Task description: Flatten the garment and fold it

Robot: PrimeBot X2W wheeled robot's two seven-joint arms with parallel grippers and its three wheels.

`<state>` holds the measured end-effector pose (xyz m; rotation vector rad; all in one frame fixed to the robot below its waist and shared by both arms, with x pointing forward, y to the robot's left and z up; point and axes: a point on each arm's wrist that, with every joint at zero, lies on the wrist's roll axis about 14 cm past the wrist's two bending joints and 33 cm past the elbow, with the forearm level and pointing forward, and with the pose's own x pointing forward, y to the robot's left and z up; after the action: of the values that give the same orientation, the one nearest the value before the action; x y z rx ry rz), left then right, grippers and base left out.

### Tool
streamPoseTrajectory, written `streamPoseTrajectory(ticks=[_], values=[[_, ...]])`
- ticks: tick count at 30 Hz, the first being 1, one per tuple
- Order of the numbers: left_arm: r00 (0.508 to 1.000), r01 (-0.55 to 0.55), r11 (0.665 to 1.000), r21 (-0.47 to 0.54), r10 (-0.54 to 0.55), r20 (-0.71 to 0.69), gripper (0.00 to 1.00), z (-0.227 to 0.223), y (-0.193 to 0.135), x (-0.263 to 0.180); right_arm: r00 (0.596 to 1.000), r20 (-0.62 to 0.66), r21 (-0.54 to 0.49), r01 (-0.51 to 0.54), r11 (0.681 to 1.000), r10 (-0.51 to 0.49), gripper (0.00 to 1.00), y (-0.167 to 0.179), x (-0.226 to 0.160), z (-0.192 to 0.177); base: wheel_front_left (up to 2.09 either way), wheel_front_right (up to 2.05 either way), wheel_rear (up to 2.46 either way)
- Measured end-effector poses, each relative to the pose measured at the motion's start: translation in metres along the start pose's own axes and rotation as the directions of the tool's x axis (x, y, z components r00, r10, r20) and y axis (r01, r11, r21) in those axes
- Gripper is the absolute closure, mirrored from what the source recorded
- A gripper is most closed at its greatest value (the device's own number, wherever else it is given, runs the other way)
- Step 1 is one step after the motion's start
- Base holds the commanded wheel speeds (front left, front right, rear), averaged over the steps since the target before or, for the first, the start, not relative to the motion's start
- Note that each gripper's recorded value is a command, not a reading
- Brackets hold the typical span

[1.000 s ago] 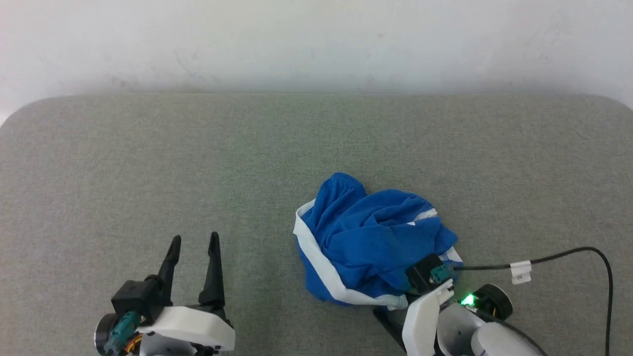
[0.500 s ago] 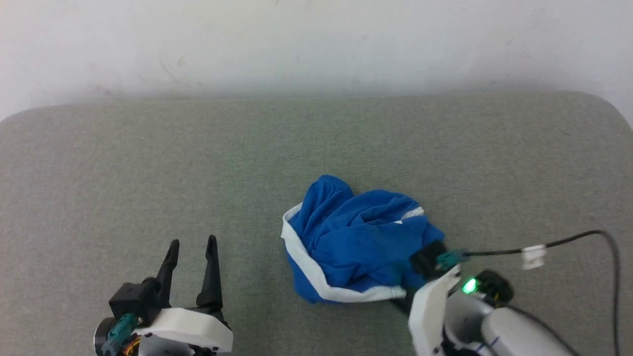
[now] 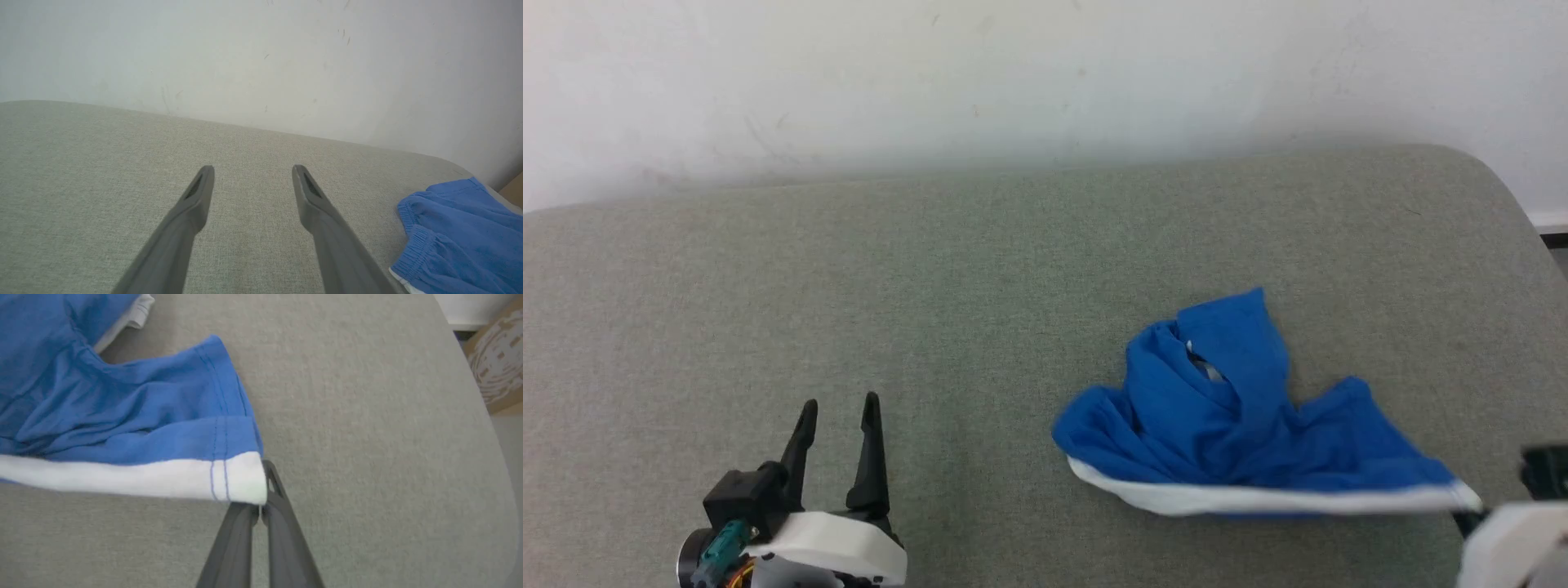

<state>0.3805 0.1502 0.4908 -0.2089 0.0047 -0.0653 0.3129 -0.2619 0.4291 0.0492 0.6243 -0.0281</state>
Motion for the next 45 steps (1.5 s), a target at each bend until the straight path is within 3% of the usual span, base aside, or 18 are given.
streamPoseTrajectory(ticks=[4, 5, 6, 7, 11, 16, 23, 28, 31, 37, 45], values=[[1.0, 0.002, 1.0, 0.001, -0.002, -0.018, 0.0, -0.005, -0.001, 0.0, 0.986, -0.125, 0.081, 0.118, 0.99, -0.107, 1.0, -0.025, -0.01, -0.055, 0.0, 0.0, 0.0], [1.0, 0.002, 1.0, 0.002, -0.002, -0.022, 0.0, -0.006, 0.0, 0.0, 0.986, -0.124, 0.105, 0.124, 0.987, -0.11, 0.77, -0.023, -0.01, -0.061, 0.0, 0.0, 0.0], [1.0, 0.002, 1.0, 0.003, -0.002, -0.027, 0.0, -0.007, 0.0, 0.0, 0.988, -0.111, 0.112, 0.121, 0.986, -0.108, 0.02, -0.019, -0.01, -0.063, 0.0, 0.0, 0.0], [1.0, 0.001, 1.0, 0.004, -0.001, -0.028, 0.0, -0.007, 0.0, -0.001, 0.991, -0.078, 0.118, 0.116, 0.986, -0.107, 0.0, -0.015, -0.008, -0.06, 0.0, 0.0, 0.0], [1.0, 0.002, 1.0, 0.007, -0.002, -0.026, 0.0, -0.006, 0.0, -0.002, 0.985, 0.112, 0.161, 0.113, 0.981, -0.132, 0.0, -0.012, -0.01, -0.031, 0.0, 0.0, 0.0], [1.0, -0.002, 1.0, 0.012, 0.003, -0.022, 0.0, -0.002, 0.001, -0.005, 0.914, 0.365, 0.157, 0.124, 0.98, -0.175, 0.0, -0.018, -0.028, 0.02, 0.0, 0.0, 0.0], [0.995, 0.05, 0.999, 0.011, -0.049, -0.091, 0.0, -0.012, -0.015, -0.011, 0.845, 0.525, 0.095, 0.068, 0.993, -0.108, 0.0, 0.011, -0.047, 0.06, 0.0, 0.0, 0.0], [0.957, 0.193, 0.981, -0.008, -0.19, -0.218, 0.0, -0.032, -0.057, -0.013, 0.815, 0.579, 0.034, -0.003, 0.999, -0.017, 0.0, 0.043, -0.053, 0.076, 0.0, 0.0, 0.0], [0.903, 0.301, 0.954, -0.018, -0.291, -0.315, 0.0, -0.049, -0.089, -0.013, 0.809, 0.587, 0.015, -0.034, 0.999, 0.018, 0.0, 0.056, -0.054, 0.08, 0.0, 0.0, 0.0], [0.749, 0.476, 0.88, -0.009, -0.41, -0.52, 0.0, -0.088, -0.133, -0.014, 0.814, 0.579, 0.0, -0.053, 0.999, 0.044, 0.0, 0.065, -0.053, 0.079, 0.0, 0.0, 0.0], [0.584, 0.592, 0.804, 0.054, -0.382, -0.716, 0.0, -0.132, -0.142, -0.004, 0.833, 0.551, 0.026, -0.06, 0.998, 0.035, 0.0, 0.063, -0.042, 0.074, 0.0, 0.0, 0.0]])
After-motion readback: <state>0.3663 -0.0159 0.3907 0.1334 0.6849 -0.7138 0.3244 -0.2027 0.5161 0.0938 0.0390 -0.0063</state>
